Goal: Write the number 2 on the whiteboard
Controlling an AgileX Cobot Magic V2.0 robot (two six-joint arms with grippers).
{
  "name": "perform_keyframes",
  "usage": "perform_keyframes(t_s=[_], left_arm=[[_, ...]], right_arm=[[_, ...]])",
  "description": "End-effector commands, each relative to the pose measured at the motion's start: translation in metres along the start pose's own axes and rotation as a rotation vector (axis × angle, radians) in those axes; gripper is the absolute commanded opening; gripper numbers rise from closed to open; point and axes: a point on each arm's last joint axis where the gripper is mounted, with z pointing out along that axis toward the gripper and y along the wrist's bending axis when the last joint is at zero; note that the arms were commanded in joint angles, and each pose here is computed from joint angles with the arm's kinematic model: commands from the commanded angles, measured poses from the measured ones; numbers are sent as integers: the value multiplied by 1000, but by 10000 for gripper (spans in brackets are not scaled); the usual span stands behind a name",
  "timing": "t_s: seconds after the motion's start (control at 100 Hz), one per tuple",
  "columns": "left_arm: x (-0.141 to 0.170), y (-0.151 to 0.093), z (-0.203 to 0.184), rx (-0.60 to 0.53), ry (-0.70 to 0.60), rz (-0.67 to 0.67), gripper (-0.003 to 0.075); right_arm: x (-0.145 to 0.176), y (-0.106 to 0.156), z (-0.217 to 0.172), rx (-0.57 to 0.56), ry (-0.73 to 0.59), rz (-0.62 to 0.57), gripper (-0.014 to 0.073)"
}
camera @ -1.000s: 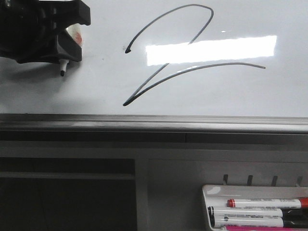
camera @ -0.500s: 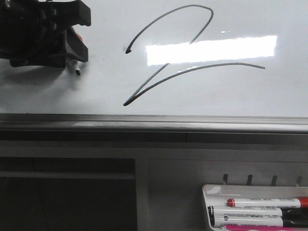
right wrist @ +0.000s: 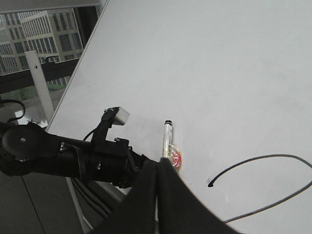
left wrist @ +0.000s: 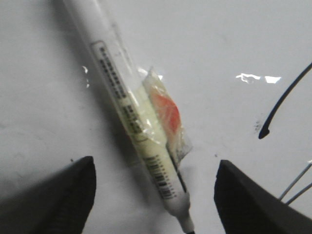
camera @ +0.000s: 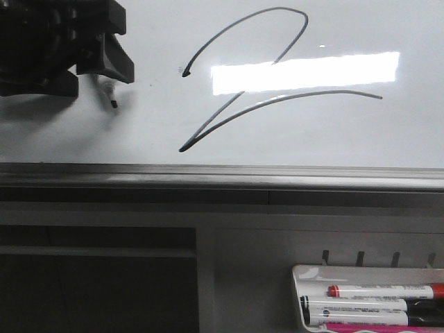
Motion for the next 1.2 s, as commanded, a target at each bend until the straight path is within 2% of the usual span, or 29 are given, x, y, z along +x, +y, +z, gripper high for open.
perform_keyframes(t_s=[0.0,0.34,0.45,0.54,0.62,0.73,0.83,0.93,1.03,1.19], left_arm=[[-20,5,-11,-40,-124,-33,505],[-51,-6,-76,58,-317,40,502],[-60,-10,-107,95,-404,121,473],[-60,-13,-138,137,-447,219,382],[-51,-11,-165,170,-441,298,232],[-28,-1,-197,165,-435,382,-21],[-4,10,-215,137,-469,397,-20],[22,20,-222,114,-497,393,-20],[42,26,-224,110,-513,392,-20],[63,33,-218,108,-498,391,-20]], right_arm=[[-8,1,1,-10,-19,2,-71],[-8,-3,0,38,-19,3,-71],[-8,-5,-3,61,-26,-35,-71],[-3,-10,-12,97,-29,-144,-71],[11,-21,-25,193,-14,-172,-71],[41,-38,-48,327,14,-178,-78],[68,-46,-65,359,15,-176,-78],[85,-46,-76,323,-10,-171,-78],[88,-43,-84,281,-55,-161,-78],[86,-44,-87,282,-79,-155,-78]])
